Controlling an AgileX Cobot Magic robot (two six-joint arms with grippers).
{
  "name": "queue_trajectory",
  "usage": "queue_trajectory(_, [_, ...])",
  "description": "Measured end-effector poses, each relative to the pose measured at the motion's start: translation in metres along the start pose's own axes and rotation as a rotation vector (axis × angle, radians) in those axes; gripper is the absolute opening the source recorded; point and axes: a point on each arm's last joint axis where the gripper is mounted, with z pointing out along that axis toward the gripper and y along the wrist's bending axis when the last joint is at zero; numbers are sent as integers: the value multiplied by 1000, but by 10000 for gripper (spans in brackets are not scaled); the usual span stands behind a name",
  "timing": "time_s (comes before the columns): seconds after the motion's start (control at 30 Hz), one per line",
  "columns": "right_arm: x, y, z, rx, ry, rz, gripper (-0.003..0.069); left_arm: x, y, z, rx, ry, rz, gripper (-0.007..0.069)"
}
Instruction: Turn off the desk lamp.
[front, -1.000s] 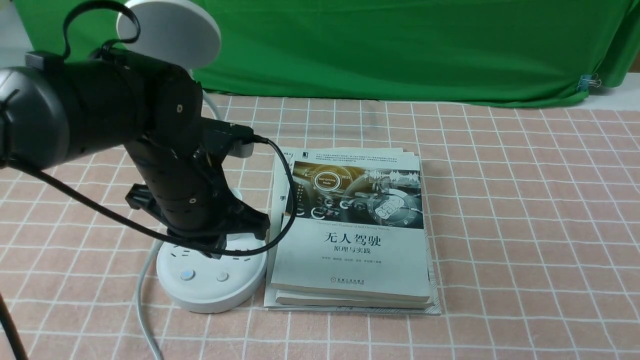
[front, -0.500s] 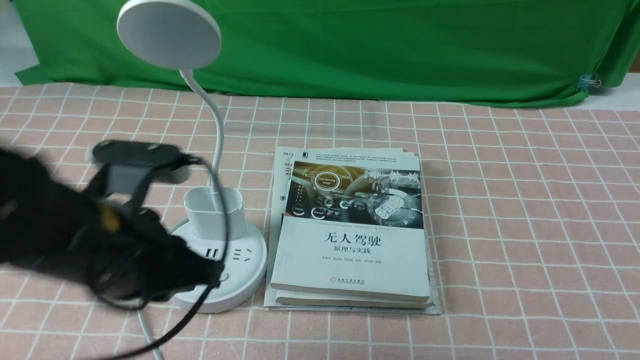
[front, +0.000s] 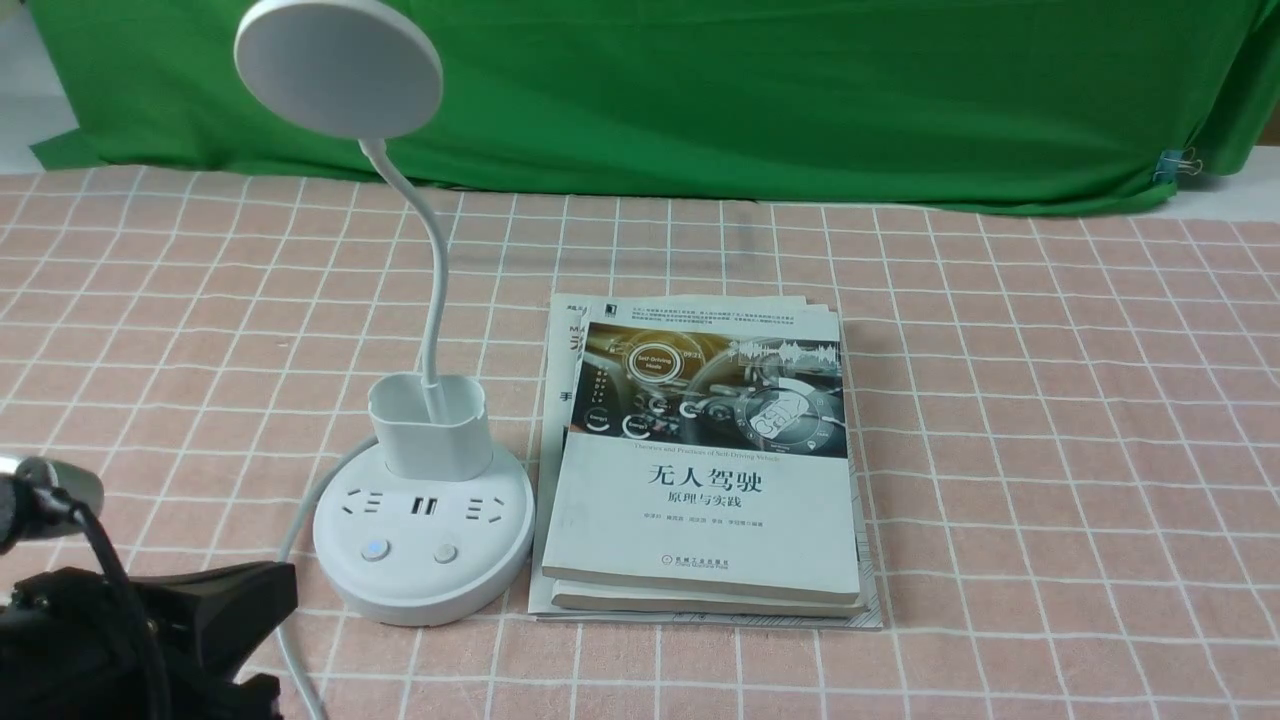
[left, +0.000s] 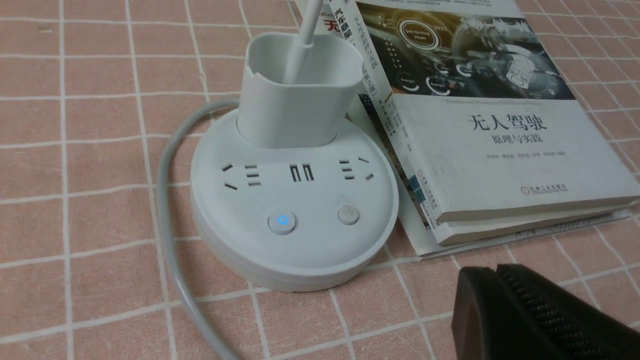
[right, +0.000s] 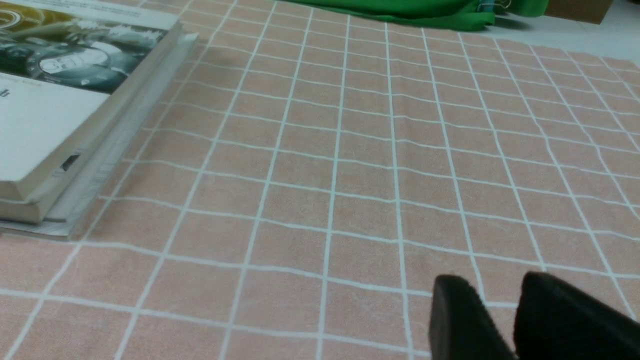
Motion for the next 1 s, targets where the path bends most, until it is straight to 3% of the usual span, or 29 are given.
queue_trajectory(0.43, [0,0,0,0,0,0,240,1,4,-6,-43,-21,144,6])
queue_trajectory(0.7, [0,0,0,0,0,0,240,30,23,-36,-223,-268,120,6])
queue_trajectory(1.0, [0,0,0,0,0,0,240,80,34,-36,-344,-341,53,6])
